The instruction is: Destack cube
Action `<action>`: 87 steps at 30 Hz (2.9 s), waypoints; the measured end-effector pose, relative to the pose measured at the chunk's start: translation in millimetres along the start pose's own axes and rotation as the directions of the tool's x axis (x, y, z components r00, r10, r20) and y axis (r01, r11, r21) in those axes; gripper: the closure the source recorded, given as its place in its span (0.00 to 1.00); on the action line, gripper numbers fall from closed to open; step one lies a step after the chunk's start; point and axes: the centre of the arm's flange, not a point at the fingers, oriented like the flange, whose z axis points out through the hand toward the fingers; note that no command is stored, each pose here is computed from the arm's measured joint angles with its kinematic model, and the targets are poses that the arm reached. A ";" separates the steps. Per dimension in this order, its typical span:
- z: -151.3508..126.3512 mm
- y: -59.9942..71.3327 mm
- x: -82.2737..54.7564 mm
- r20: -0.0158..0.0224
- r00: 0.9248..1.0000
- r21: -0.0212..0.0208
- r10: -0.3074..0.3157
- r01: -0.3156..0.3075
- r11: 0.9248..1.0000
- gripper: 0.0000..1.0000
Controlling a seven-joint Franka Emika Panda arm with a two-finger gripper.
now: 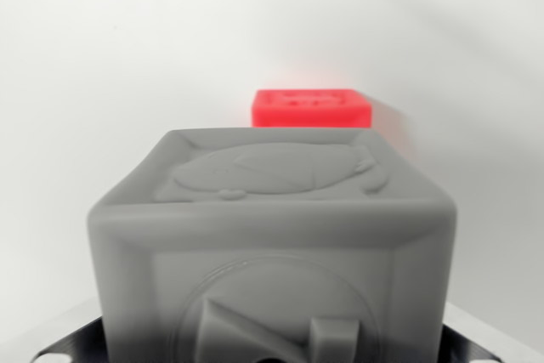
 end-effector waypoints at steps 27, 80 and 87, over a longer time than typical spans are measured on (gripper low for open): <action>7.5 -34.3 -37.6 -0.001 1.000 0.000 0.013 -0.013 1.000 1.00; 24.1 -103.4 -113.4 0.000 0.999 -0.002 0.037 -0.037 0.999 1.00; 26.1 -112.7 -123.5 0.001 0.999 -0.003 0.039 -0.039 0.999 1.00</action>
